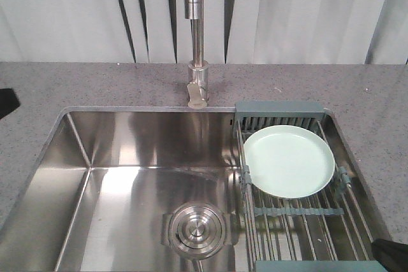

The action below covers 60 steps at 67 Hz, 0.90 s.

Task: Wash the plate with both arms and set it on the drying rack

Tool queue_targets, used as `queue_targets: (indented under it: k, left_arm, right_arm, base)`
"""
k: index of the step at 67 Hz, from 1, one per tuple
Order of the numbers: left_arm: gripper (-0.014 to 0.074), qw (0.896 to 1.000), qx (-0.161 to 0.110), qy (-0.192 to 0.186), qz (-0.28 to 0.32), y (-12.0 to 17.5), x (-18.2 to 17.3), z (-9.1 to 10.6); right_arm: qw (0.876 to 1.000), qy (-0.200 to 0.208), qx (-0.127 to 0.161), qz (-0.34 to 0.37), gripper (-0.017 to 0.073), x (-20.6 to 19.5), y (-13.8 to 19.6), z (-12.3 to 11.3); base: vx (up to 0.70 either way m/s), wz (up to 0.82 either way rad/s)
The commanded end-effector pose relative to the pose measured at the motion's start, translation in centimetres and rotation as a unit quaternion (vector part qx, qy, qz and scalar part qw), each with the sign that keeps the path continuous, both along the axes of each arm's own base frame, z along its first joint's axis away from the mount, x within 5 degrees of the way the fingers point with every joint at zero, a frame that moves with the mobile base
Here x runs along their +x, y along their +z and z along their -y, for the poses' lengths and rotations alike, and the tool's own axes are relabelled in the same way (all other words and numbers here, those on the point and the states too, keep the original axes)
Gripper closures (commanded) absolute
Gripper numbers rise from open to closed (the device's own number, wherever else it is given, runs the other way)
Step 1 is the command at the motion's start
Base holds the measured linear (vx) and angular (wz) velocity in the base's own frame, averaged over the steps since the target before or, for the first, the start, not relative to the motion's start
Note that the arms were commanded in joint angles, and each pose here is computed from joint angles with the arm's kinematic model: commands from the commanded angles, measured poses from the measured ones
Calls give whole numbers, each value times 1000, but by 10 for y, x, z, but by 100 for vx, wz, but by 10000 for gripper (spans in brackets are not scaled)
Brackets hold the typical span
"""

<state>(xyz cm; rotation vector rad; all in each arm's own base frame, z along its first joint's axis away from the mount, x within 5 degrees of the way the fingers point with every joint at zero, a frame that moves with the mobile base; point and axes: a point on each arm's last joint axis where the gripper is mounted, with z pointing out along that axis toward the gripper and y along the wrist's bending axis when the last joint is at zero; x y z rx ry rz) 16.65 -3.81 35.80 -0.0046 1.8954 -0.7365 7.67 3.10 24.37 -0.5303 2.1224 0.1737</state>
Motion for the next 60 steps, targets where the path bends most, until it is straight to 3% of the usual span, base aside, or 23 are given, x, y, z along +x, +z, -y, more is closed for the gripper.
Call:
queue_targets:
  k: [1, 16, 22, 36, 60]
  left_arm:
    - [600, 999, -37, -36, 12, 11, 31, 5]
    - [600, 984, -107, -133, -60, -9, 108, 15]
    - [600, 975, -120, -166, -85, -19, 132, 22]
    - [600, 951, -136, -238, -140, -53, 177, 70]
    - [600, 916, -194, -297, -186, -95, 221, 135]
  right_arm:
    - [999, -5, 9, 38, 564, 4, 13, 0]
    - [999, -5, 9, 39, 564, 4, 13, 0]
    - [999, -5, 9, 39, 564, 4, 13, 0]
    - [999, -5, 9, 39, 564, 4, 13, 0]
    - [999, -5, 9, 39, 564, 4, 13, 0]
  base:
    - [0, 0]
    - [0, 0]
    - [0, 0]
    - [0, 0]
    - [0, 0]
